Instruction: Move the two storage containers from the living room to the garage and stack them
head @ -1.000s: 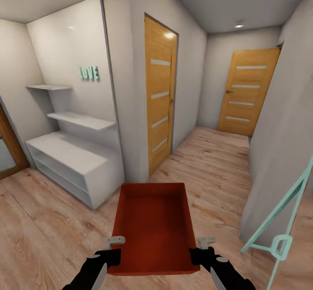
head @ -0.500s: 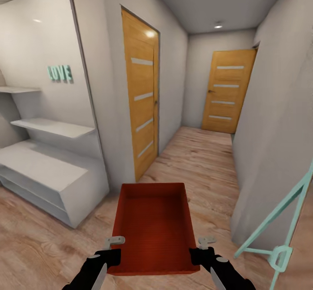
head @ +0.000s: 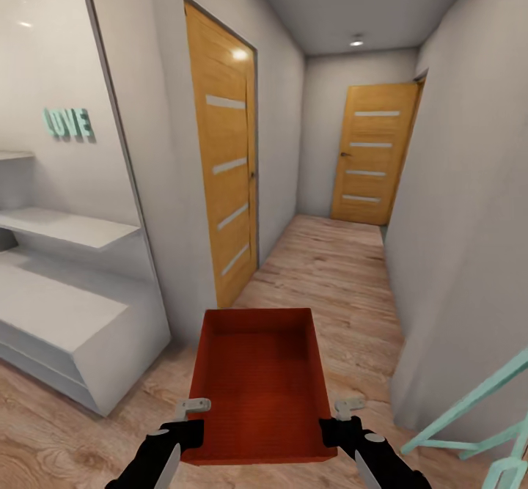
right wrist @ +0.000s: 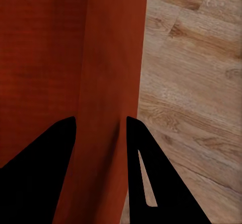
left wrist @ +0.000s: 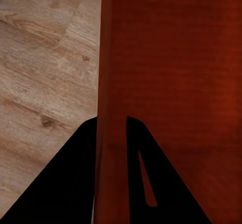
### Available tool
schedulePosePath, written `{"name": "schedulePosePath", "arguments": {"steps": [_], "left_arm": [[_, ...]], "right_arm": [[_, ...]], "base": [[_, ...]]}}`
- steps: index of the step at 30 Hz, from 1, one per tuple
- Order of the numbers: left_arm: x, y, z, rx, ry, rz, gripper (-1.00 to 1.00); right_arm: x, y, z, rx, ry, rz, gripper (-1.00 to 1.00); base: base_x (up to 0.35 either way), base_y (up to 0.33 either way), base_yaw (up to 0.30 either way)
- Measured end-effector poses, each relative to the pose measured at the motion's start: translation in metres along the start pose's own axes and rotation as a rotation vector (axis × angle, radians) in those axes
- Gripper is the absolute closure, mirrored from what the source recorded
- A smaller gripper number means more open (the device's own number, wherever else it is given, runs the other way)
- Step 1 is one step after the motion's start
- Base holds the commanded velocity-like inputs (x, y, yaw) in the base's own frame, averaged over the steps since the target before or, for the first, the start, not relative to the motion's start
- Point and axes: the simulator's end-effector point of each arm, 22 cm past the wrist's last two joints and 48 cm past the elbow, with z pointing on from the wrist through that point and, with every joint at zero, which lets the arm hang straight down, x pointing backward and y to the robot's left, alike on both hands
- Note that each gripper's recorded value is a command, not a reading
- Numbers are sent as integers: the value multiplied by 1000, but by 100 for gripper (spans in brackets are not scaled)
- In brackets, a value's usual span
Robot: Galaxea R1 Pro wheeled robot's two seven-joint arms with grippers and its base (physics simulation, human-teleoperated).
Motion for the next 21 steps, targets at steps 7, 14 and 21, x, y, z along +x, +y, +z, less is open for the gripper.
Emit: {"name": "schedulePosePath", "arguments": {"steps": [7, 14, 21], "left_arm": [[0, 0, 0, 0, 0, 0, 100], [0, 0, 0, 0, -1, 0, 100], [0, 0, 0, 0, 0, 0, 100]], "right_arm": [[0, 0, 0, 0, 0, 0, 100], [0, 0, 0, 0, -1, 0, 100], [0, 0, 0, 0, 0, 0, 100]], "base": [[329, 84, -1], [329, 84, -20], [329, 84, -222]]}}
